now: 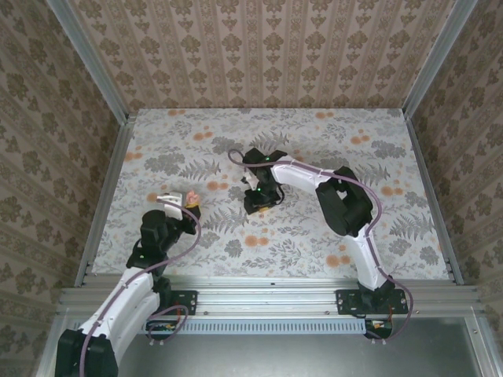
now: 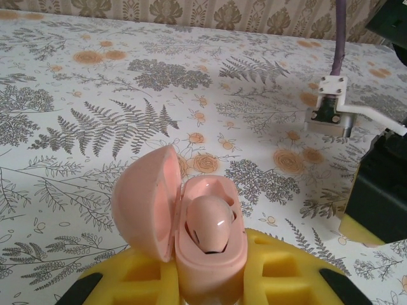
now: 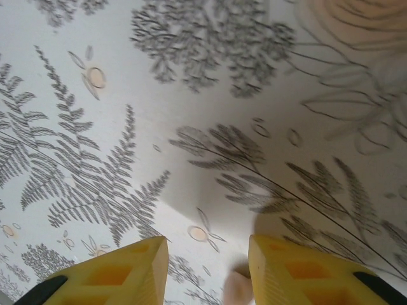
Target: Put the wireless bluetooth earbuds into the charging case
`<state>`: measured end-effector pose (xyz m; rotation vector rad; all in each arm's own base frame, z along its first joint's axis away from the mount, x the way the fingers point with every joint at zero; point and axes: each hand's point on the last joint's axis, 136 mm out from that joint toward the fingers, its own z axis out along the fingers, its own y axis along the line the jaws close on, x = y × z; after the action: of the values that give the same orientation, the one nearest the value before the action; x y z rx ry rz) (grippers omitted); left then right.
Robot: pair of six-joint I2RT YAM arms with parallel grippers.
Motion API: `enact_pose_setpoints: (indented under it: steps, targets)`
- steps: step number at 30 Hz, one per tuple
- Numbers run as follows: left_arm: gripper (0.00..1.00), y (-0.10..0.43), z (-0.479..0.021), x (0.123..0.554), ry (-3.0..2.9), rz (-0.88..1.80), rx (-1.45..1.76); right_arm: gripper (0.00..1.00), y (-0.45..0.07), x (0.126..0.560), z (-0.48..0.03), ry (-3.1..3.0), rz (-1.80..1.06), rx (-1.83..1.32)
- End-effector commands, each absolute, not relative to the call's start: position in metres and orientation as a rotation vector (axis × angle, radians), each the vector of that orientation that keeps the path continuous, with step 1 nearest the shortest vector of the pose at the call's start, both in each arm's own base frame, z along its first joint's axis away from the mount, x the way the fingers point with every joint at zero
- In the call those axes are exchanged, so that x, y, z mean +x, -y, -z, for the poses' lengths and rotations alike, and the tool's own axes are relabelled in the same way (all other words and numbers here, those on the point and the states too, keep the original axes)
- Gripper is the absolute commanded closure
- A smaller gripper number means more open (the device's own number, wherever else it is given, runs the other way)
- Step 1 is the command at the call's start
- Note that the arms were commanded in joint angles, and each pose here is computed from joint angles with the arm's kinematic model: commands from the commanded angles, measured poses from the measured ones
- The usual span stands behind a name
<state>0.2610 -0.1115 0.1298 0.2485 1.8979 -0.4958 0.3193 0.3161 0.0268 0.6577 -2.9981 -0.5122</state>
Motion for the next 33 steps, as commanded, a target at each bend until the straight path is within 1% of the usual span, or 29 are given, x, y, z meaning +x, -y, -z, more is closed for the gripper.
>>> enact_pose_setpoints:
  steps: [1,5,11,15,20,24,29,30,33]
  targets:
    - [0.90,0.114,-0.142,0.261,-1.869,0.513,0.266,0.60,-0.307,0.305,-0.044,2.984,0.506,0.608]
    - [0.90,0.113,-0.144,0.258,-1.872,0.504,0.273,0.60,-0.309,0.298,-0.049,2.979,0.566,0.571]
    - [0.90,0.110,-0.145,0.261,-1.857,0.497,0.259,0.58,-0.306,0.309,-0.075,3.058,0.556,0.653]
    - [0.90,0.111,-0.142,0.260,-1.870,0.504,0.255,0.58,-0.307,0.315,-0.087,3.084,0.559,0.812]
    - [0.90,0.109,-0.143,0.261,-1.868,0.502,0.239,0.57,-0.308,0.319,-0.090,3.048,0.549,1.154]
    - [0.90,0.108,-0.146,0.263,-1.867,0.497,0.236,0.57,-0.302,0.327,-0.090,3.010,0.426,1.406]
    - [0.90,0.108,-0.147,0.264,-1.870,0.493,0.238,0.57,-0.294,0.327,-0.078,2.909,0.244,1.543]
    - [0.90,0.108,-0.147,0.264,-1.869,0.492,0.238,0.58,-0.295,0.326,-0.075,2.898,0.246,1.546]
    - [0.90,0.107,-0.147,0.264,-1.869,0.491,0.238,0.58,-0.310,0.320,-0.074,2.873,0.379,1.506]
